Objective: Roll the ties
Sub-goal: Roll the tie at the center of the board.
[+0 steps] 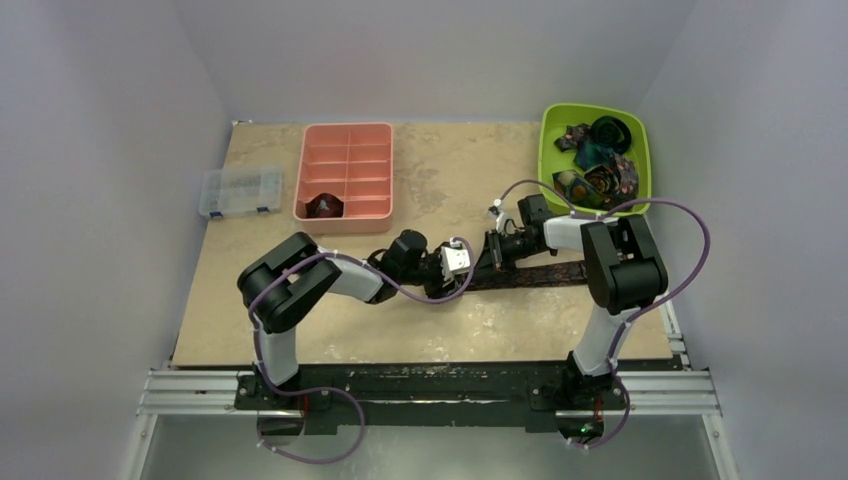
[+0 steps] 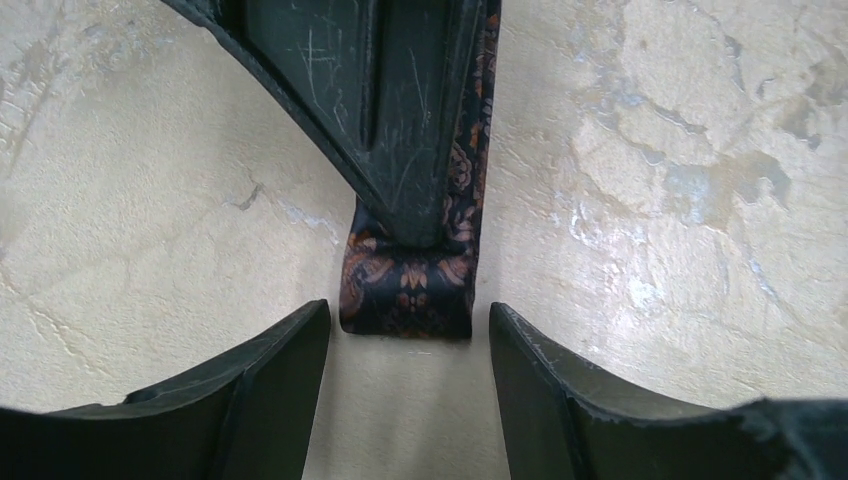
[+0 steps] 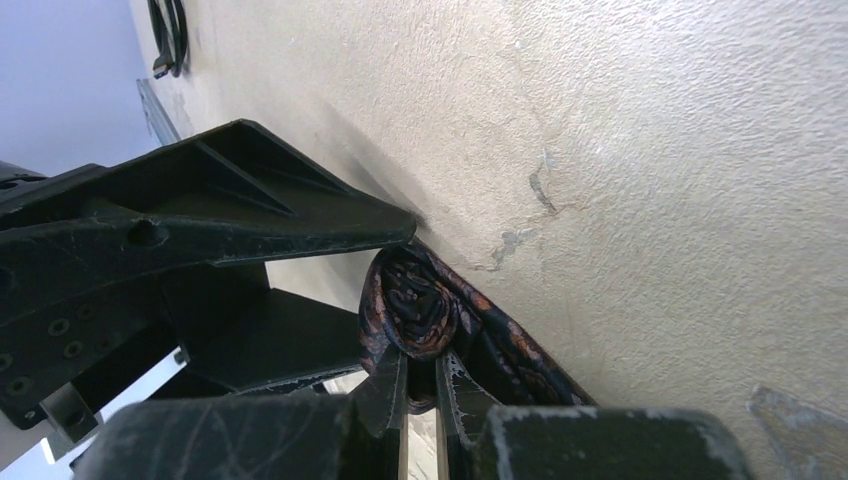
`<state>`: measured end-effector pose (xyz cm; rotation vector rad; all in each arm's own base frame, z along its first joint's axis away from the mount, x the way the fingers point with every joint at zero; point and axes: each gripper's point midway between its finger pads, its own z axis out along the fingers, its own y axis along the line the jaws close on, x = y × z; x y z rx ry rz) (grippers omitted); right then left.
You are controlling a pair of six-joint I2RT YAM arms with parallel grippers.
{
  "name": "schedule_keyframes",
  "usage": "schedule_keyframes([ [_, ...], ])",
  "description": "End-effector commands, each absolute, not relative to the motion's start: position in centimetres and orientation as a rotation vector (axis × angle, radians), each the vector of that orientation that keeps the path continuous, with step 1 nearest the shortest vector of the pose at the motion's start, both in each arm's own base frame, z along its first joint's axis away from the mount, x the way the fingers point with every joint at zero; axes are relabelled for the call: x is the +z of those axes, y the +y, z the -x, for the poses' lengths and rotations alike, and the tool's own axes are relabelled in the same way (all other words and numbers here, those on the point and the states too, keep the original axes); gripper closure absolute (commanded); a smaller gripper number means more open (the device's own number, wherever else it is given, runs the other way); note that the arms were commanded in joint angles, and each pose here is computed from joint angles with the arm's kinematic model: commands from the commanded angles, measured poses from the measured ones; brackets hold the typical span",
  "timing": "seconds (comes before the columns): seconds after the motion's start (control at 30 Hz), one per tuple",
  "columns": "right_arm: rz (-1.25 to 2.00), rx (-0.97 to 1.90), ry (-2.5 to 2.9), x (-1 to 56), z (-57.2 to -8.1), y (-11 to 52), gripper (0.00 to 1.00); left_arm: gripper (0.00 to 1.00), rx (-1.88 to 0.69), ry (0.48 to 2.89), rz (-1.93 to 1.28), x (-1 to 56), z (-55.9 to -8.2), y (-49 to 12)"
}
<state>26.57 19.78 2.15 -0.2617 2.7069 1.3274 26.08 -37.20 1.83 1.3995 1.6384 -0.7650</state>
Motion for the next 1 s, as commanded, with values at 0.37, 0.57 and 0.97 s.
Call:
schedule_keyframes([
  [0.37, 0.253, 0.918, 2.894, -2.8, -27.7, 15.2, 1.0, 0.36, -0.922, 1.6, -1.298, -0.7, -24.6, -39.1],
  [0.57, 0.291, 0.943, 2.904, -3.3, -27.6, 15.3, 1.0, 0.6, -0.926, 1.635, -1.28, -2.1, -24.5, -39.3],
  [0.97, 0.394, 1.26, 2.554, 2.2, -30.5, 21.5, 0.65, 0.76, -0.566, 1.878, -1.439, -3.3, -24.9, -31.6],
])
